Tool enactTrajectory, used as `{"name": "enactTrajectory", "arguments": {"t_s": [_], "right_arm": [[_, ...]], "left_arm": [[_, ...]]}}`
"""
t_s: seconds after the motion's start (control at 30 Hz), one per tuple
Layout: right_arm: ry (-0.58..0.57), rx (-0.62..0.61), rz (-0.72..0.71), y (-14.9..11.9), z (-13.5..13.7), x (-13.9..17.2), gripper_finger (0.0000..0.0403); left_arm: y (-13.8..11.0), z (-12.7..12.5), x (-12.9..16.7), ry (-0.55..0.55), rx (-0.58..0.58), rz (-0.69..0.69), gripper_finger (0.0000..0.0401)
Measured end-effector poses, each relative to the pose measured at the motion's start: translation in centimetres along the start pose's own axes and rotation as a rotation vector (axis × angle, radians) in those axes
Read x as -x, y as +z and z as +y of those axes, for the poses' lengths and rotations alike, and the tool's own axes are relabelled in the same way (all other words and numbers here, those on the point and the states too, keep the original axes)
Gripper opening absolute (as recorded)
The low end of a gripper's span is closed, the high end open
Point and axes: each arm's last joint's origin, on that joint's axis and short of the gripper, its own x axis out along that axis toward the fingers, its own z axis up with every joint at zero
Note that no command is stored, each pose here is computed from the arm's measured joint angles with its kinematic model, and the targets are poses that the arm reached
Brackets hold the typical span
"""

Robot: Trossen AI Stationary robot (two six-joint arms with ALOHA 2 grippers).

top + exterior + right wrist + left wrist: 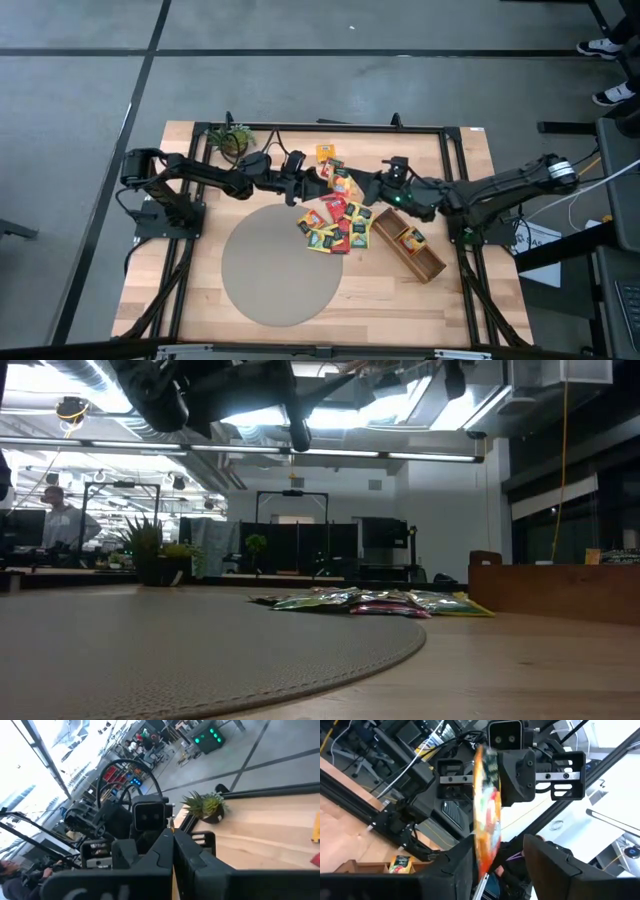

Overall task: Pick & Place Tea
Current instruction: Put the orange tea bag into the middle of the wooden organizer

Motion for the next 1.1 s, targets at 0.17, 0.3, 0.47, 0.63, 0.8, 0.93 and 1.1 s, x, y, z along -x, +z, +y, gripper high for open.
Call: {"name": "enactTrajectory", "arguments": {"t_s": [0.17,0.3,0.47,0.63,0.8,0.93,1.1], "right_arm": [[0.005,-0.001,-0.018,0.2,0.0,-0.3,0.0002],[0.007,-0.004,-0.019,0.2,0.0,-0.3,0.0002],[0.007,-0.004,-0.019,0.2,0.0,-0.3,0.0002],[0.007,0.001,-0.017,0.2,0.0,-0.3,0.0009],[0.07,0.058,0.063,0.0,0.1,-0.2,0.0044],[0.089,0.077,0.121,-0.3,0.0,-0.2,0.0087],[0.099,0.117,0.251,-0.6,-0.5,0.2,0.013]], "left_arm": [[0.0,0.0,0.0,-0.005,-0.003,0.007,0.0137],[0.0,0.0,0.0,-0.009,-0.004,0.012,0.0082],[0.1,0.0,0.0,-0.007,-0.006,0.01,0.0013],[0.1,0.0,0.1,-0.015,-0.024,0.021,0.0009],[0.3,0.3,0.3,-0.068,-0.025,0.109,0.0008],[0.6,0.8,0.7,-0.089,0.023,0.198,0.0006],[0.7,0.8,1.6,-0.096,0.081,0.398,0.0006]]}}
